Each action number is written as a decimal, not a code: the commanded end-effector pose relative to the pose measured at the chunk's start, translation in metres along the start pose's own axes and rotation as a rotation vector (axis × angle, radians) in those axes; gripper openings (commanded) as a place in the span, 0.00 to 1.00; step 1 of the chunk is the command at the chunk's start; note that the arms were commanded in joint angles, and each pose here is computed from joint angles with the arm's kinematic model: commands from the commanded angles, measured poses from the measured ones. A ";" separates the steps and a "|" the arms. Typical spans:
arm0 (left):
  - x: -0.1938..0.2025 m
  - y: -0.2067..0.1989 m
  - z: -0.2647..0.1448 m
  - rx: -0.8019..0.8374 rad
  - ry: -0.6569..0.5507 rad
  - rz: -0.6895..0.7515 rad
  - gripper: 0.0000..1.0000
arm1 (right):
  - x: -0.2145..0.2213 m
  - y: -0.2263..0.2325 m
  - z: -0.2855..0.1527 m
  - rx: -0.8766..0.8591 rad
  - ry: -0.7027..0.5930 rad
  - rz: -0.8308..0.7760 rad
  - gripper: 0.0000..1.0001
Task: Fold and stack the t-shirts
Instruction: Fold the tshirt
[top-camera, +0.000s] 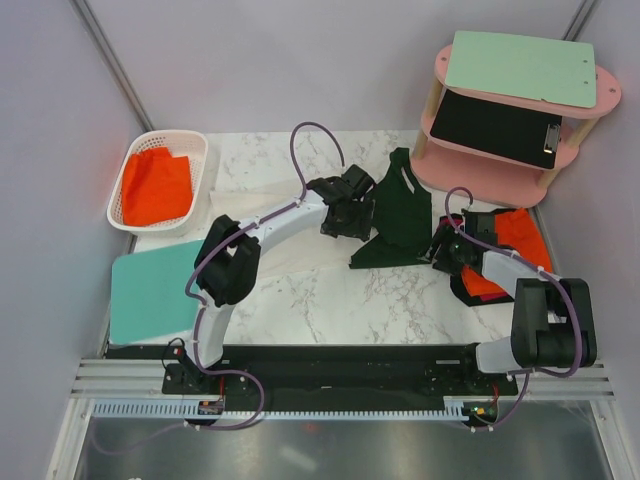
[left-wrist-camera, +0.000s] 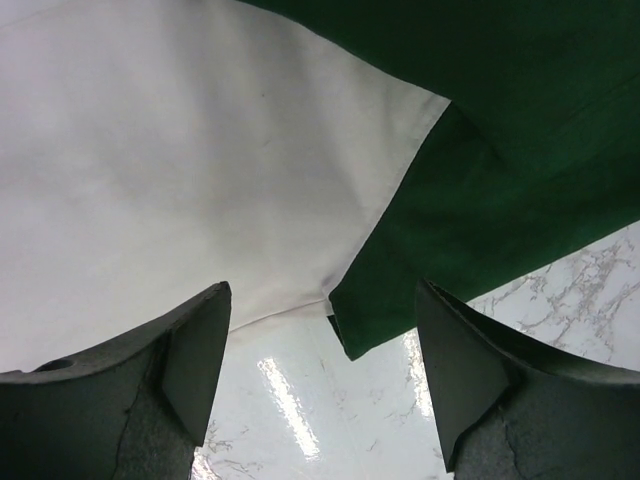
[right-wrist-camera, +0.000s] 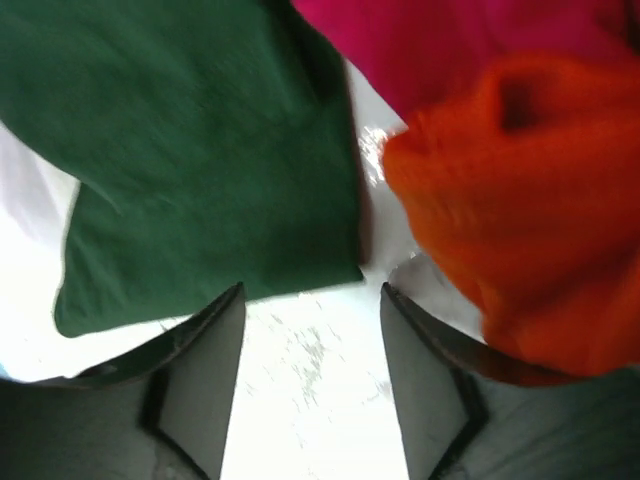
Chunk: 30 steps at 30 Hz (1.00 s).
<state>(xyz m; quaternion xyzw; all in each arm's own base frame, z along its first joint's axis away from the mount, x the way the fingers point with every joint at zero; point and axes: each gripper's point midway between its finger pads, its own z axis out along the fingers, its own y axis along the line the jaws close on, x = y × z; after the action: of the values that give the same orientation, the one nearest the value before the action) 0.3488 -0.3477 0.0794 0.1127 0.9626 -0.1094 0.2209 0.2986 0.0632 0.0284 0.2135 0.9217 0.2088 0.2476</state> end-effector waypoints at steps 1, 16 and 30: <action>0.004 -0.002 0.001 0.011 -0.002 -0.028 0.80 | 0.002 -0.002 0.024 -0.056 -0.032 0.029 0.56; -0.008 -0.032 0.027 0.108 -0.001 -0.006 0.79 | -0.046 0.091 -0.031 -0.387 -0.106 -0.056 0.00; 0.025 -0.002 0.059 -0.033 0.085 -0.030 0.76 | -0.109 0.192 0.027 -0.620 -0.138 -0.091 0.00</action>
<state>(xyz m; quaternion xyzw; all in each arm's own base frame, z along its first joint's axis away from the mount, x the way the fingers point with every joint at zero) 0.3632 -0.3903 0.0292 0.1197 0.9627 -0.1497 0.1908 0.4119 0.1466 0.1159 0.1311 0.8355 0.4197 0.3295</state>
